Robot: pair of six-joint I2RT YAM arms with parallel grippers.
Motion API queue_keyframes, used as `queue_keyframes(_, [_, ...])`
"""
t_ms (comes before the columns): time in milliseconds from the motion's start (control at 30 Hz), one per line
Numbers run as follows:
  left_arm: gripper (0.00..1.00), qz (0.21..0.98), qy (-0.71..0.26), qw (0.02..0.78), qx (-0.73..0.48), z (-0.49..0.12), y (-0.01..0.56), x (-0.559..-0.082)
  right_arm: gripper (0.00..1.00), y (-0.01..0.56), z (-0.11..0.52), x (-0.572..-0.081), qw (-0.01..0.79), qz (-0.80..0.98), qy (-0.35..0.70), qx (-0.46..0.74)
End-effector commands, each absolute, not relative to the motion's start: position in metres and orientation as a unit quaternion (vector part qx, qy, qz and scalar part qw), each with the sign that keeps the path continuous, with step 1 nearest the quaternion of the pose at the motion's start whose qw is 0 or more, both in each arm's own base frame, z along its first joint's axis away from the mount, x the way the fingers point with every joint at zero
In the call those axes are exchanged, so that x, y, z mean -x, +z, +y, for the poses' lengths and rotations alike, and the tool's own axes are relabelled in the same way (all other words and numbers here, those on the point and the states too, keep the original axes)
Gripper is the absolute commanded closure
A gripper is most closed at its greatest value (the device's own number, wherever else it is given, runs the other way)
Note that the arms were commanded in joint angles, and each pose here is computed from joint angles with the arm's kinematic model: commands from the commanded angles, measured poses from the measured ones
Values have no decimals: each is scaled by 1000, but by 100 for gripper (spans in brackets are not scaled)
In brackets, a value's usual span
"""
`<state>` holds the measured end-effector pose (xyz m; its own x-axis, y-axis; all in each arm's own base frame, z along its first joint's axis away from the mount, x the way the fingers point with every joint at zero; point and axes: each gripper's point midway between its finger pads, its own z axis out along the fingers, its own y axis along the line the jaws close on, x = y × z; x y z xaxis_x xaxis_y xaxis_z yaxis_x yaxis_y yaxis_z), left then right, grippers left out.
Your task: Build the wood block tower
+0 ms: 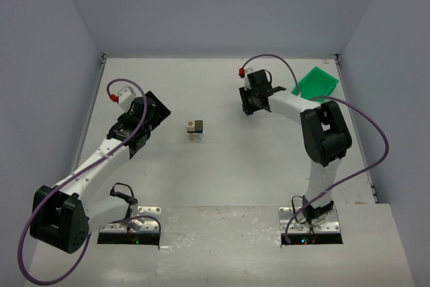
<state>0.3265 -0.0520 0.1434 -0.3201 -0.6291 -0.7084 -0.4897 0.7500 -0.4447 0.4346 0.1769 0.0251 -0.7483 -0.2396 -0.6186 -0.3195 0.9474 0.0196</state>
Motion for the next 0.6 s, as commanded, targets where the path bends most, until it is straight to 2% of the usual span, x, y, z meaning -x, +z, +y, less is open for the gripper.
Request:
queue_keyframes(0, [0,796,-93,491,341,-55,157,-332,81,118,237,-440,440,825,116,334])
queue_keyframes(100, [0,798,-95,490,338,-56,155,-331,81,148,286,-411,458,744,136,468])
queue_keyframes(233, [0,797,-94,493,337,-55,157,-330,79,162,330,-377,441,671,182,568])
queue_keyframes(300, [0,796,-92,495,337,-54,158,-330,75,163,342,-362,426,648,216,594])
queue_keyframes(367, [0,792,-94,499,338,-53,162,-329,78,177,357,-353,417,622,246,615])
queue_keyframes(567, [0,783,-85,504,354,-46,166,-327,76,179,382,-336,391,611,241,645])
